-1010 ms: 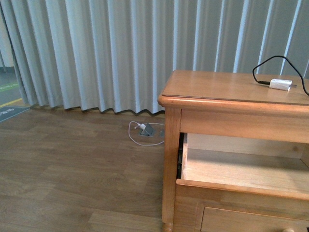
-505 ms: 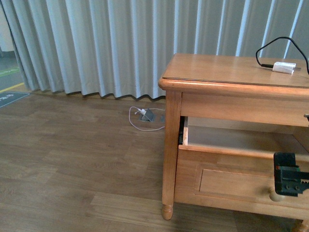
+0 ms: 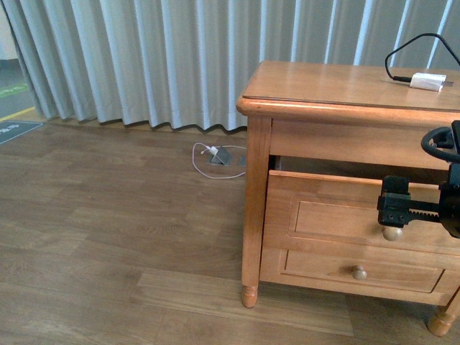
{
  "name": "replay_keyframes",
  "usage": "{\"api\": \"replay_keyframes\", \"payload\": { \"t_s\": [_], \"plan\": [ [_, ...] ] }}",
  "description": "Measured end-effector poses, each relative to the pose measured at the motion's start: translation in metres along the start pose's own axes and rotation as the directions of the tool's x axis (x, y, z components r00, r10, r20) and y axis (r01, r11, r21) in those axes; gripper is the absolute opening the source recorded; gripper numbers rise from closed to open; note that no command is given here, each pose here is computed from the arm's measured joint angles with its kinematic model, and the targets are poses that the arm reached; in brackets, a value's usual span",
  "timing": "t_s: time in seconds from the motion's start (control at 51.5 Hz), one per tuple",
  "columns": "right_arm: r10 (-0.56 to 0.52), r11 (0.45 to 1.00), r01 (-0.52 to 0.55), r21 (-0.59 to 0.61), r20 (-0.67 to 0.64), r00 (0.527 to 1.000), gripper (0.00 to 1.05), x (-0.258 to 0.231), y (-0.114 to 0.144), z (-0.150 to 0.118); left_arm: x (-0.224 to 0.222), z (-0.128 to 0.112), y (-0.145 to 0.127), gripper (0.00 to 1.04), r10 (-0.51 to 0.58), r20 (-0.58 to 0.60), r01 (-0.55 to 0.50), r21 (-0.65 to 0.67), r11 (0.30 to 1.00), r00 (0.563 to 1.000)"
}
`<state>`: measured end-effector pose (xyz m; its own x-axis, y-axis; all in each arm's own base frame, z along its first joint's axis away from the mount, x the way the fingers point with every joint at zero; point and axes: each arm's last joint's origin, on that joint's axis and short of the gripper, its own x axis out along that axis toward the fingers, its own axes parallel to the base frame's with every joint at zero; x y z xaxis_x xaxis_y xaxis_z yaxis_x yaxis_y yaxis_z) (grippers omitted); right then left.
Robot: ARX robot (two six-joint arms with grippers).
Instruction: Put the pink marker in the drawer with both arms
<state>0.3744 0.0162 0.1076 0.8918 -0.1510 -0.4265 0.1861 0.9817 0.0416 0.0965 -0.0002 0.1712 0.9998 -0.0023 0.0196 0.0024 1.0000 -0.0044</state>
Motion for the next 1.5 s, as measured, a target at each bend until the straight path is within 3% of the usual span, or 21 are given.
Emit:
{"api": "replay_keyframes", "payload": {
  "t_s": [0.583, 1.126, 1.301, 1.495],
  "plan": [
    [-0.053, 0.998, 0.051, 0.029, 0.058, 0.997, 0.96, 0.042, -0.005, 0.015, 0.0, 0.0, 0.0, 0.99, 0.0, 0.0, 0.0, 0.0, 1.0, 1.0],
    [-0.074, 0.997, 0.074, -0.003, 0.045, 0.996, 0.96, 0.052, -0.02, 0.012, 0.0, 0.0, 0.0, 0.99, 0.0, 0.0, 0.0, 0.0, 1.0, 1.0],
    [-0.07, 0.998, 0.07, -0.002, 0.036, 0.997, 0.96, 0.045, -0.022, 0.012, 0.0, 0.0, 0.0, 0.99, 0.0, 0.0, 0.0, 0.0, 1.0, 1.0],
    [-0.021, 1.0, 0.021, 0.002, 0.043, 0.999, 0.96, 0.002, -0.022, 0.019, 0.0, 0.0, 0.0, 0.99, 0.0, 0.0, 0.0, 0.0, 1.0, 1.0]
  ]
}}
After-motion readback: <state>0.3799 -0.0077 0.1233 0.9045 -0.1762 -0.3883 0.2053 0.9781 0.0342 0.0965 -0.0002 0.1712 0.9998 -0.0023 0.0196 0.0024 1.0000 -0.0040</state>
